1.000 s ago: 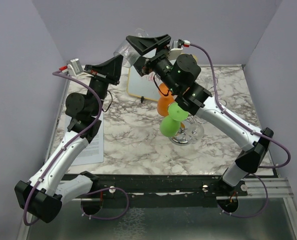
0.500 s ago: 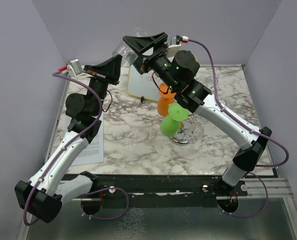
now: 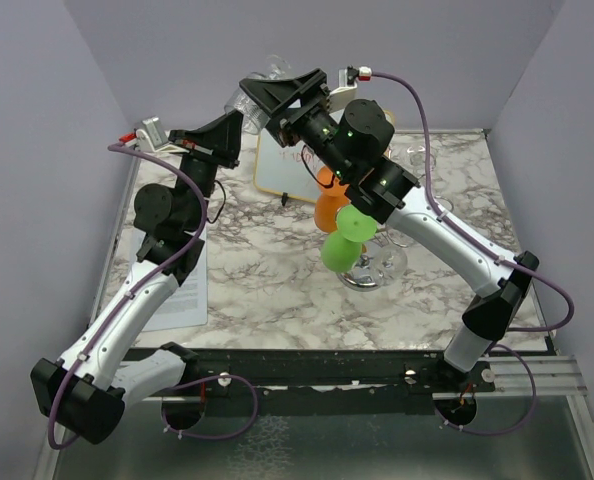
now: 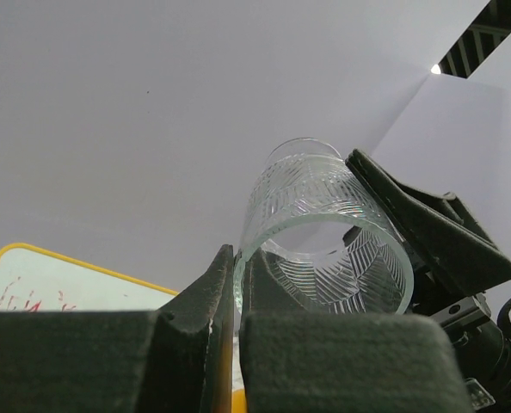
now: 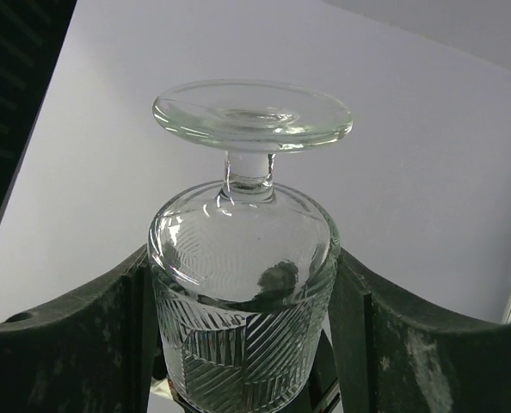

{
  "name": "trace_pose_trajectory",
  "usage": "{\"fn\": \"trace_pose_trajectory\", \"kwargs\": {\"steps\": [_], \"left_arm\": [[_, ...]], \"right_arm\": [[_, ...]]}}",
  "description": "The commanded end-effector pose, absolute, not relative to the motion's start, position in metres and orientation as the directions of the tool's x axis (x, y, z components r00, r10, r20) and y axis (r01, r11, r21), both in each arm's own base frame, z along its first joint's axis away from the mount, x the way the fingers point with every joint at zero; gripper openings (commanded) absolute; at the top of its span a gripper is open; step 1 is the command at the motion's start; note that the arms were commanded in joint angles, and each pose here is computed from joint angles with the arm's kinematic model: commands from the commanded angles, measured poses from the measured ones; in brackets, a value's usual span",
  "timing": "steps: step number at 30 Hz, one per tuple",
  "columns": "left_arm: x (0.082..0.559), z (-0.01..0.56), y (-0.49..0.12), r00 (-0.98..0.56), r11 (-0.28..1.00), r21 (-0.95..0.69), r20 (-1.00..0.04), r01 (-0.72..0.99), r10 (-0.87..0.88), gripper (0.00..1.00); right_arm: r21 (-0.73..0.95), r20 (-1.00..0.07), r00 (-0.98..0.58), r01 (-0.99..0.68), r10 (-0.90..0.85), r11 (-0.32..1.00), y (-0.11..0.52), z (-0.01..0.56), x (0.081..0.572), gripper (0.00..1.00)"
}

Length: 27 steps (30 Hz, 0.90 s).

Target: Place the wine glass upside down on the wine glass rack

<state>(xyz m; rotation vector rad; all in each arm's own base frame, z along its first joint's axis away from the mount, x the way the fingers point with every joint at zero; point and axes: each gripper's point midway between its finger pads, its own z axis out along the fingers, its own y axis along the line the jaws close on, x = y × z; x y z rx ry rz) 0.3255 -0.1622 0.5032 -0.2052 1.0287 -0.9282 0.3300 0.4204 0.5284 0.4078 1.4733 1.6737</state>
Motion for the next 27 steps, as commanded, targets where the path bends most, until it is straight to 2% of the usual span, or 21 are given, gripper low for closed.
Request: {"fn": "trace_pose_trajectory", "kwargs": {"steps": [1, 2, 3, 4, 7, 9, 12, 19, 24, 27], "left_arm": [[0.321, 0.512, -0.156, 0.210, 0.615, -0.555, -0.623, 0.560, -0.753, 0.06], [0.320, 0.511, -0.155, 0.208, 0.615, -0.558, -0.624, 0.557, -0.754, 0.13], [0.319, 0.509, -0.153, 0.205, 0.616, -0.563, -0.623, 0.552, -0.754, 0.27], [0.317, 0.507, -0.152, 0.203, 0.617, -0.567, -0.625, 0.546, -0.754, 0.37], [0.309, 0.502, -0.147, 0.194, 0.620, -0.573, -0.631, 0.535, -0.751, 0.56], [0.301, 0.501, -0.144, 0.182, 0.624, -0.576, -0.641, 0.529, -0.746, 0.65], [0.292, 0.495, -0.142, 0.151, 0.633, -0.579, -0.666, 0.514, -0.731, 0.72], [0.285, 0.477, -0.132, 0.072, 0.727, -0.560, -0.771, 0.397, -0.633, 0.79], [0.288, 0.473, -0.154, -0.046, 0.751, -0.503, -0.842, 0.428, -0.537, 0.80], [0.289, 0.469, -0.169, -0.125, 0.731, -0.503, -0.852, 0.460, -0.508, 0.81]], "right_arm": [[0.874, -0.364, -0.533, -0.478, 0.764, 0.083, 0.416, 0.548, 0.323, 0.21], [0.864, -0.381, -0.512, -0.494, 0.770, 0.099, 0.413, 0.550, 0.323, 0.15], [0.848, -0.405, -0.487, -0.517, 0.774, 0.119, 0.410, 0.553, 0.323, 0.10], [0.834, -0.428, -0.458, -0.532, 0.779, 0.145, 0.407, 0.554, 0.324, 0.06], [0.779, -0.492, -0.366, -0.590, 0.790, 0.211, 0.394, 0.561, 0.324, 0.04], [0.729, -0.550, -0.299, -0.628, 0.780, 0.273, 0.386, 0.566, 0.322, 0.03], [0.624, -0.643, -0.179, -0.685, 0.745, 0.375, 0.375, 0.575, 0.320, 0.03], [0.275, -0.819, 0.158, -0.735, 0.551, 0.620, 0.345, 0.601, 0.322, 0.05], [0.043, -0.879, 0.345, -0.632, 0.330, 0.774, 0.316, 0.609, 0.328, 0.06], [-0.034, -0.887, 0.408, -0.526, 0.217, 0.850, 0.284, 0.612, 0.334, 0.07]]}}
